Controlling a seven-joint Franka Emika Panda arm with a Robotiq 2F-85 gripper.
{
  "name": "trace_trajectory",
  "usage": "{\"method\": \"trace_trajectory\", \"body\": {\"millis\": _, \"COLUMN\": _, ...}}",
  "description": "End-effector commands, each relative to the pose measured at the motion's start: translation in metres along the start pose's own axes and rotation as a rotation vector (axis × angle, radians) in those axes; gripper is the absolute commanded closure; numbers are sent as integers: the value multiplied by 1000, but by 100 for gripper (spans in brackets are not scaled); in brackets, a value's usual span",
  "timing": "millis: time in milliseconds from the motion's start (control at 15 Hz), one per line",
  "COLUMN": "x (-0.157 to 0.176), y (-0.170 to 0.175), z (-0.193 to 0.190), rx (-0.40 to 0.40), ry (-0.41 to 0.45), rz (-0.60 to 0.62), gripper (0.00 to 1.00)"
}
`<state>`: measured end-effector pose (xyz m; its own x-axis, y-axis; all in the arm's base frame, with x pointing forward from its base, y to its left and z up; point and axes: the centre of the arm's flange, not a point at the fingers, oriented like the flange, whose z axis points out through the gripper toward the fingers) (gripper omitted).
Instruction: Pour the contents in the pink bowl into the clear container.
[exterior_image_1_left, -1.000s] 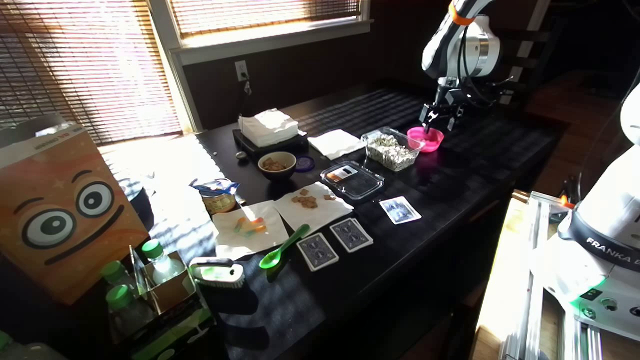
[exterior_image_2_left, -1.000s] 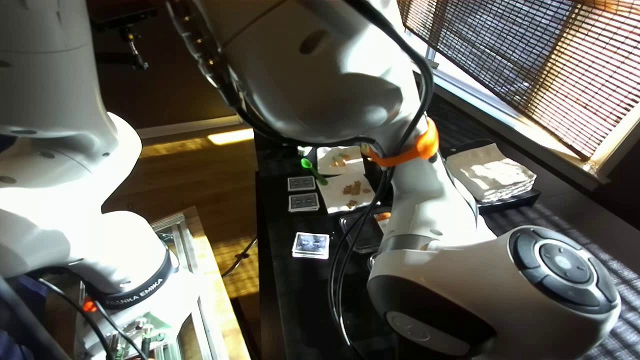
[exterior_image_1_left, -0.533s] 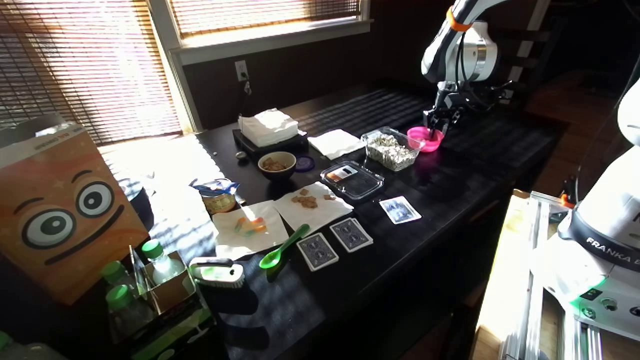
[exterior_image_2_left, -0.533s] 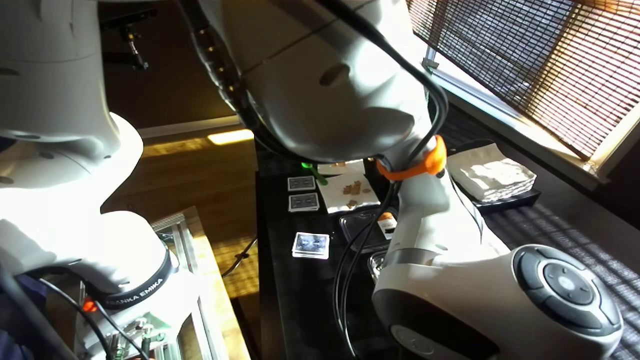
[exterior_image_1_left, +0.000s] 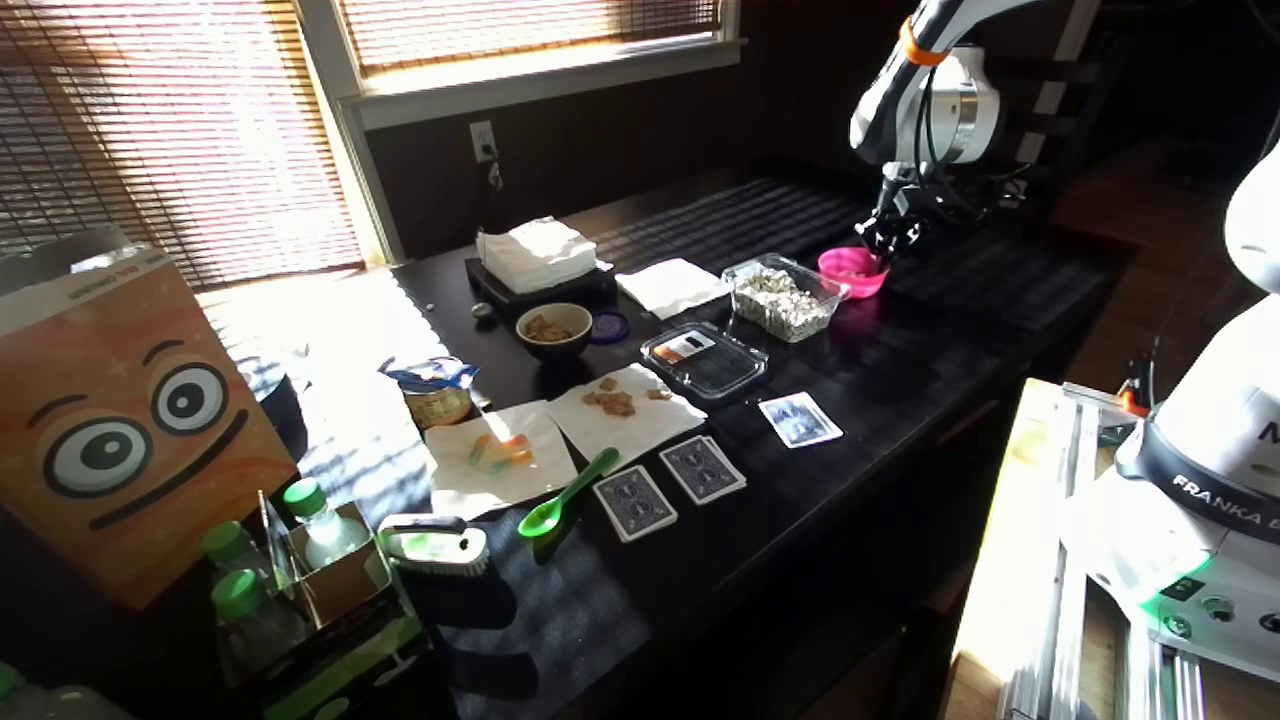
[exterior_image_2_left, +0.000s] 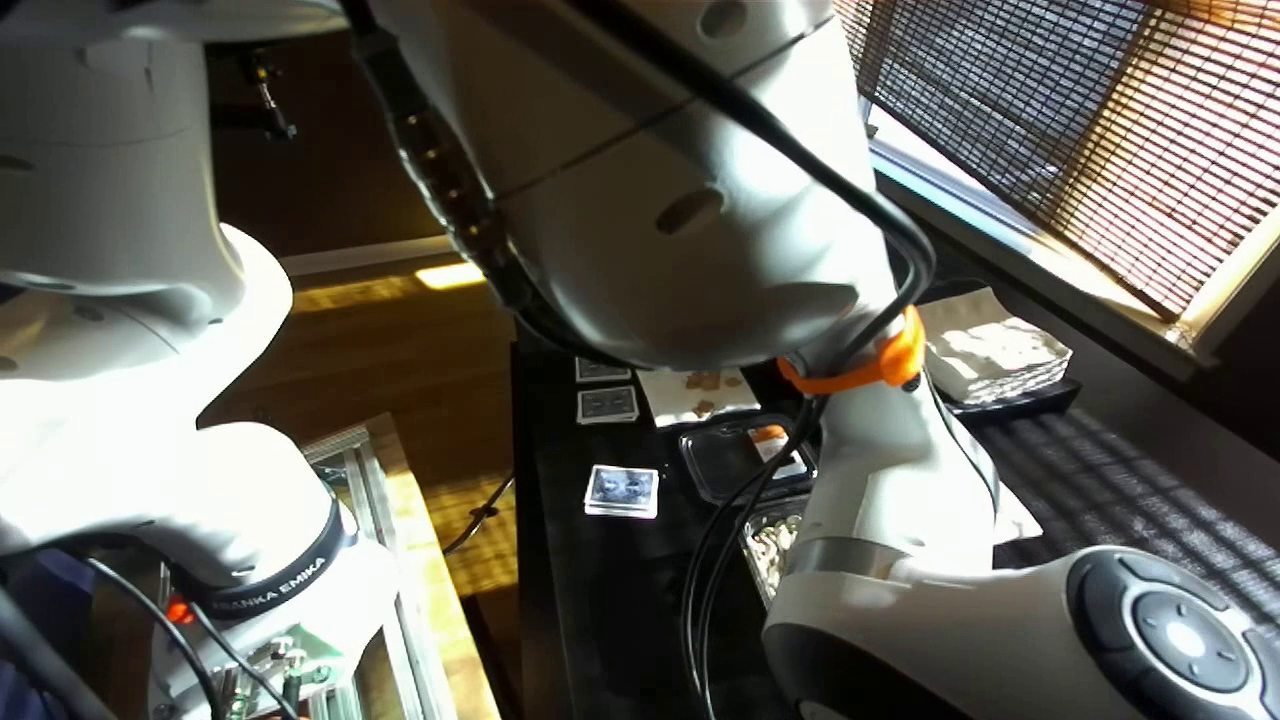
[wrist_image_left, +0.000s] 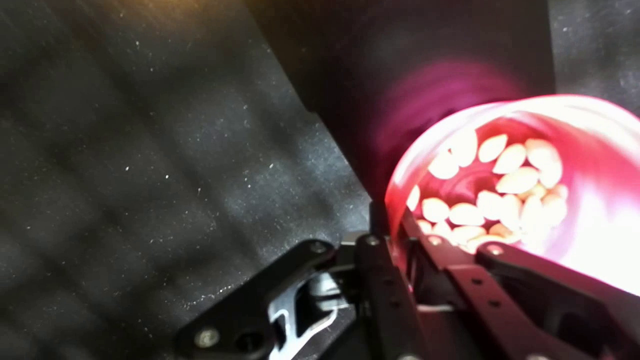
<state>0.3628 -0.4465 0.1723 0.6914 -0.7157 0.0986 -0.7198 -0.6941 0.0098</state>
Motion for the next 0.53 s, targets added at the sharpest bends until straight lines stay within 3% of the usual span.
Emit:
{"method": "trace_trajectory", "body": {"millis": 0, "x": 9, "y": 15, "z": -8, "rx": 42, "ry": 18, "rz": 33, "gripper": 100}}
{"method": "trace_trajectory", "body": {"millis": 467, "x": 5, "y": 23, "z": -41, "rx": 105, "ry": 8, "rz": 22, "gripper": 99}}
